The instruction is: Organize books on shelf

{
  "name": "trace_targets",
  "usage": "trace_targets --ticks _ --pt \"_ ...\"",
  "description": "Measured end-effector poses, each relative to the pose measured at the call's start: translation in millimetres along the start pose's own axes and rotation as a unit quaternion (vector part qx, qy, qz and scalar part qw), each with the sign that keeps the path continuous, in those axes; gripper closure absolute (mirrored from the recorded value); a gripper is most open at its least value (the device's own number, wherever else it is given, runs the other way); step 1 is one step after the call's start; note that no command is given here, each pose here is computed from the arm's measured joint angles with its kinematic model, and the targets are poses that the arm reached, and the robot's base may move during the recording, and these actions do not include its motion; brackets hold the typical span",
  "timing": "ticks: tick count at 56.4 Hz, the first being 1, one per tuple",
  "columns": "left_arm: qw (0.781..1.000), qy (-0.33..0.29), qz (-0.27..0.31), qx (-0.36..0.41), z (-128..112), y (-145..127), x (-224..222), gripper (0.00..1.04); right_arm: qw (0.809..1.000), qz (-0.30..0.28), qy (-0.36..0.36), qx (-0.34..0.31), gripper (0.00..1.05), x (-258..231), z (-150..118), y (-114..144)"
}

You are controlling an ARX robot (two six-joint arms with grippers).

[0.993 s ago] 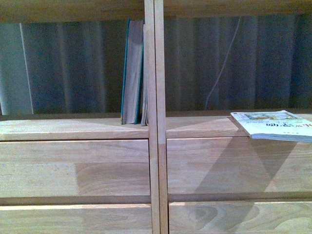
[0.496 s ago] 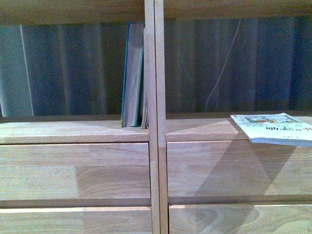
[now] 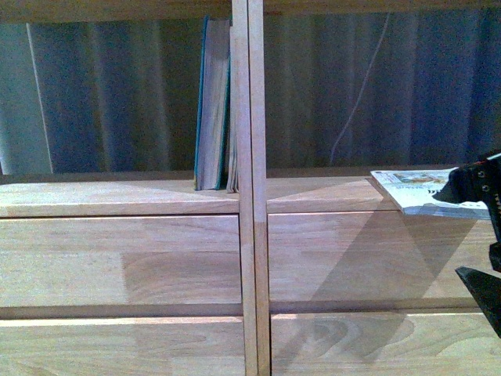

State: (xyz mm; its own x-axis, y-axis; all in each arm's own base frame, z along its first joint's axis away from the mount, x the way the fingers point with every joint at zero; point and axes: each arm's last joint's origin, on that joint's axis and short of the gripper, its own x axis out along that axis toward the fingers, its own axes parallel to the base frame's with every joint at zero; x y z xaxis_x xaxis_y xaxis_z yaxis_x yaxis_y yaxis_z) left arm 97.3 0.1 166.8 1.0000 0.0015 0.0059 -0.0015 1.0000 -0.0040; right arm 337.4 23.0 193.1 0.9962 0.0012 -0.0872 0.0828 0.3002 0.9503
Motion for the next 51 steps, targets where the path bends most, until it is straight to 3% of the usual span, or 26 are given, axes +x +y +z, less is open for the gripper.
trace_targets --ticks 22,37,51 --pt "1.000 0.000 0.000 0.000 0.0 0.0 0.0 0.07 0.998 0.009 -0.057 -0.020 0.10 51.9 24.2 29.9" --pt "1.000 0.000 0.000 0.000 0.0 0.0 0.0 0.07 0.995 0.008 -0.089 -0.035 0.50 64.6 42.6 37.0" --pt "1.000 0.000 0.000 0.000 0.0 0.0 0.0 0.07 0.998 0.027 -0.054 -0.007 0.88 62.4 36.3 35.5"
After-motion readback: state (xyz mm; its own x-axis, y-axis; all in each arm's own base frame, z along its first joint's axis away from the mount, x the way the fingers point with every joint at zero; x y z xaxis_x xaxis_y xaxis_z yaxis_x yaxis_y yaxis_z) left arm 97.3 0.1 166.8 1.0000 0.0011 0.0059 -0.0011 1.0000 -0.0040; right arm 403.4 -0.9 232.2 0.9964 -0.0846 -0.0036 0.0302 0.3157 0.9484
